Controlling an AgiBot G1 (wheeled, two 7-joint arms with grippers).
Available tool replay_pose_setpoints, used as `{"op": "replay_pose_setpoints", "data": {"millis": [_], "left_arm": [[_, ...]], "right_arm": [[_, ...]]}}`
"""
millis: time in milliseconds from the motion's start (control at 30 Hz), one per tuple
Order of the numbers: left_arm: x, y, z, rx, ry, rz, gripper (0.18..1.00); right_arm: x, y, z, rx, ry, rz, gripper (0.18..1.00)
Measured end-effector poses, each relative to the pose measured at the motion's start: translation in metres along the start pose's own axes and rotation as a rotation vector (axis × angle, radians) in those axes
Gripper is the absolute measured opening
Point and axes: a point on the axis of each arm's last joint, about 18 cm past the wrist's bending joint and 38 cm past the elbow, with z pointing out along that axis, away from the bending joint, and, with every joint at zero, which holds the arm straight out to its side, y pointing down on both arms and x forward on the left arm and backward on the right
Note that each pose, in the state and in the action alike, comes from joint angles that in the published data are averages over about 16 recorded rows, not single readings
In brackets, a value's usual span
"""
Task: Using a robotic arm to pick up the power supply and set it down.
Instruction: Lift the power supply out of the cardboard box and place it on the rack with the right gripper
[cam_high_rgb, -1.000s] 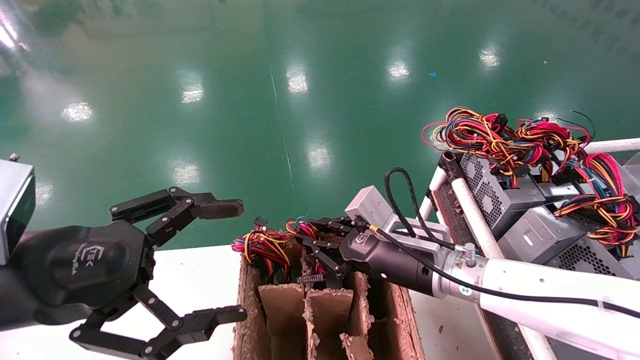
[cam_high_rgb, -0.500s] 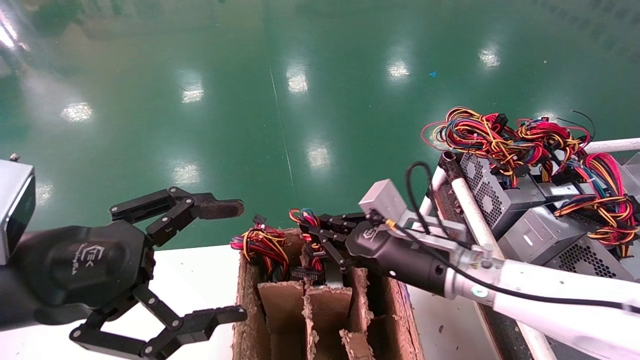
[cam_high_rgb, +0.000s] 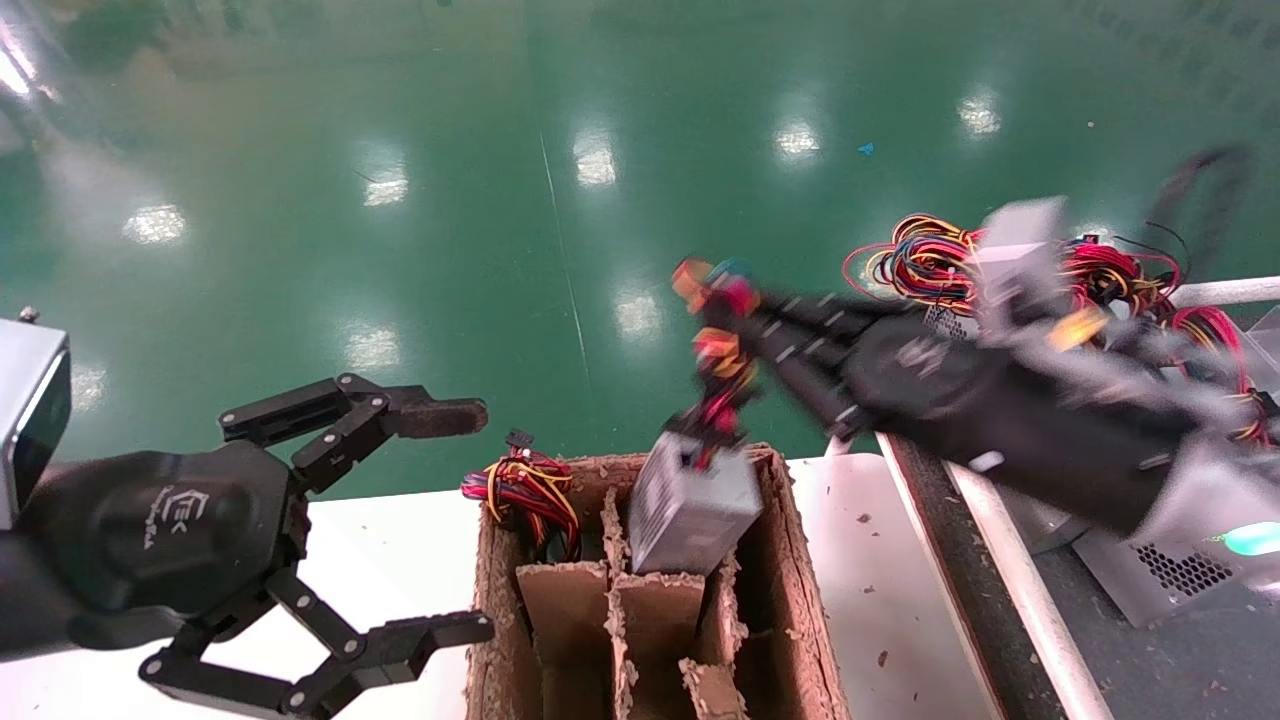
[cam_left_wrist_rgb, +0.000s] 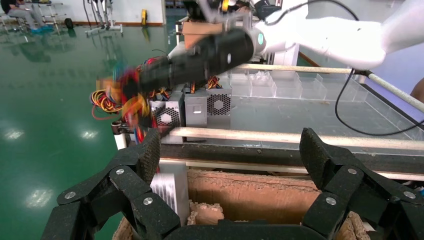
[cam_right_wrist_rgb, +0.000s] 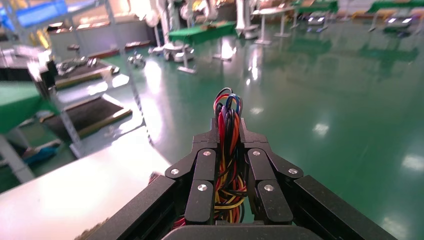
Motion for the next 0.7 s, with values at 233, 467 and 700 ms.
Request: {"op": "replay_pose_setpoints", "data": {"millis": [233,467,700], "left_arm": [[0.0,0.0,0.0,0.0,0.0,0.0,1.001],[0.0,0.0,0.0,0.0,0.0,0.0,1.001],[0.0,0.0,0.0,0.0,0.0,0.0,1.001]], "right_arm": [[0.008,-0.056,-0.052,0.061,0.012,-0.03,0.249],[0.008,-0.096,-0.104,0.066,0.034,-0.066,0.248],[0.009,-0.111,-0.147,0.016,0.092,-0.081,0.248]]}}
